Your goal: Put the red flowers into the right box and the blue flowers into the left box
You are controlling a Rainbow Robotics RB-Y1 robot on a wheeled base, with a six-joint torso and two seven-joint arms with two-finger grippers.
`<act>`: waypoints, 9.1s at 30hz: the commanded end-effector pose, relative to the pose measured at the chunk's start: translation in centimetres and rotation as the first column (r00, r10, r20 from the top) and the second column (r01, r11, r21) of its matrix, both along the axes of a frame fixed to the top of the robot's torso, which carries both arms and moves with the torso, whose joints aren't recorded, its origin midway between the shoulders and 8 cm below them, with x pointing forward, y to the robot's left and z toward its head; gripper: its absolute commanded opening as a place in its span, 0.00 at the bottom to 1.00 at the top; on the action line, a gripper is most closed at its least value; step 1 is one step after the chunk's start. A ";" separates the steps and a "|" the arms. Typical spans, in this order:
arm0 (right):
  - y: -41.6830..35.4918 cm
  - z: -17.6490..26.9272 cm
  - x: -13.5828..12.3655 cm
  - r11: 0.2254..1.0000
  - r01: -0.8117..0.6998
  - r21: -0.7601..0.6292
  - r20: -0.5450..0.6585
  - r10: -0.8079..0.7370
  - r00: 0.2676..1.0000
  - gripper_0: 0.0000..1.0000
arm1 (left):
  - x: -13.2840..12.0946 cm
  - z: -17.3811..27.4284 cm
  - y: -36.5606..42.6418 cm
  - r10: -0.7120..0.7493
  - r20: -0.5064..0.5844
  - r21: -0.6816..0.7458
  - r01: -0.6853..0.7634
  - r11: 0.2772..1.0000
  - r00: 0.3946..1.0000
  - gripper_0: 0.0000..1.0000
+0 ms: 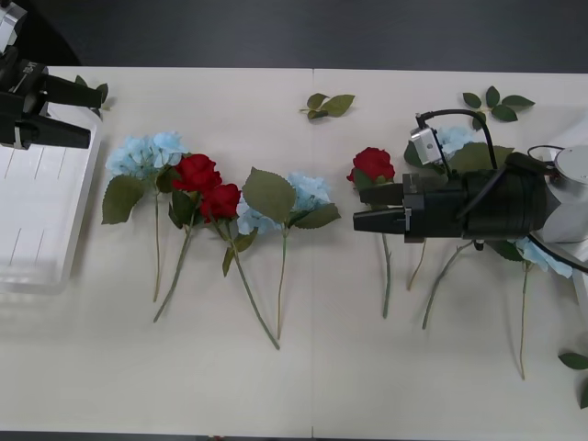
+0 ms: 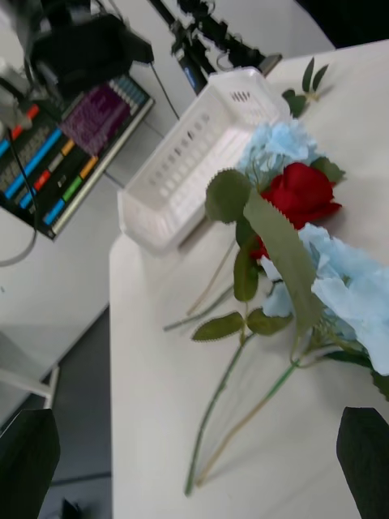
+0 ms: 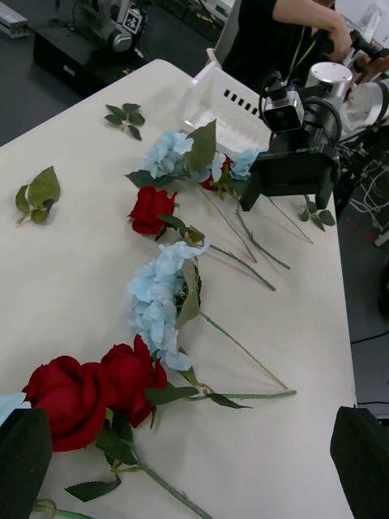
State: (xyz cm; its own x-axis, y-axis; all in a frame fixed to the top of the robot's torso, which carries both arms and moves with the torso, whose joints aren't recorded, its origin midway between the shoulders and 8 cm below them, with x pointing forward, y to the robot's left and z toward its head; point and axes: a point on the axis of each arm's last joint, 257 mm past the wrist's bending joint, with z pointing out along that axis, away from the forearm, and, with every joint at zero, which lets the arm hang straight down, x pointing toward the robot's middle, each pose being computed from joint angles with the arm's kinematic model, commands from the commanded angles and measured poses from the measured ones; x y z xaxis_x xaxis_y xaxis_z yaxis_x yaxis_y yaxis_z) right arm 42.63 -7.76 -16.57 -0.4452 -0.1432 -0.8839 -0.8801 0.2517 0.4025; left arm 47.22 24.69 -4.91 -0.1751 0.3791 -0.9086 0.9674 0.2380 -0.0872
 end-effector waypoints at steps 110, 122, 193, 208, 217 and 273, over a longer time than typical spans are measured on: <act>-30.4 -19.4 1.1 0.237 0.627 -0.742 0.087 -0.893 0.441 0.00 | 7.0 -25.3 5.3 0.956 -0.025 0.682 -0.694 0.231 0.294 1.00; -30.4 -17.5 2.4 0.267 0.647 -0.715 0.067 -0.894 0.443 0.00 | 7.1 -25.8 6.0 0.950 0.030 0.686 -0.698 0.206 0.310 0.60; 9.4 18.1 2.8 0.868 0.159 0.470 0.091 -0.226 0.970 0.00 | 6.1 -13.9 27.4 0.922 0.168 0.625 -0.761 0.174 0.349 1.00; 13.0 19.0 2.5 0.858 0.150 0.492 0.104 -0.229 0.968 0.00 | 4.4 -4.8 26.6 0.905 0.175 0.574 -0.787 0.227 0.389 1.00; 13.5 19.4 2.3 0.850 0.145 0.507 0.099 -0.225 0.969 0.00 | 3.2 0.2 21.1 0.839 0.165 0.519 -0.769 0.373 0.518 1.00; 13.8 19.7 2.1 0.842 0.144 0.520 0.089 -0.220 0.971 0.00 | -6.9 -1.8 -19.9 -0.211 -0.109 -0.042 0.207 0.977 0.972 0.00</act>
State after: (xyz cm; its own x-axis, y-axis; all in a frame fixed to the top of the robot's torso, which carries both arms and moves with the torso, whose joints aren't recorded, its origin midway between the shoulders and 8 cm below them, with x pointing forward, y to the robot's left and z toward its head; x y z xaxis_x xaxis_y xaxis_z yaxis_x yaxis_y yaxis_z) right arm 45.66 4.93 0.43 -0.3281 0.3921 -0.8594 -0.8660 0.2385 0.4395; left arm 40.08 5.10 -8.67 -0.2352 0.3966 -0.8873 0.9699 0.0370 -0.2406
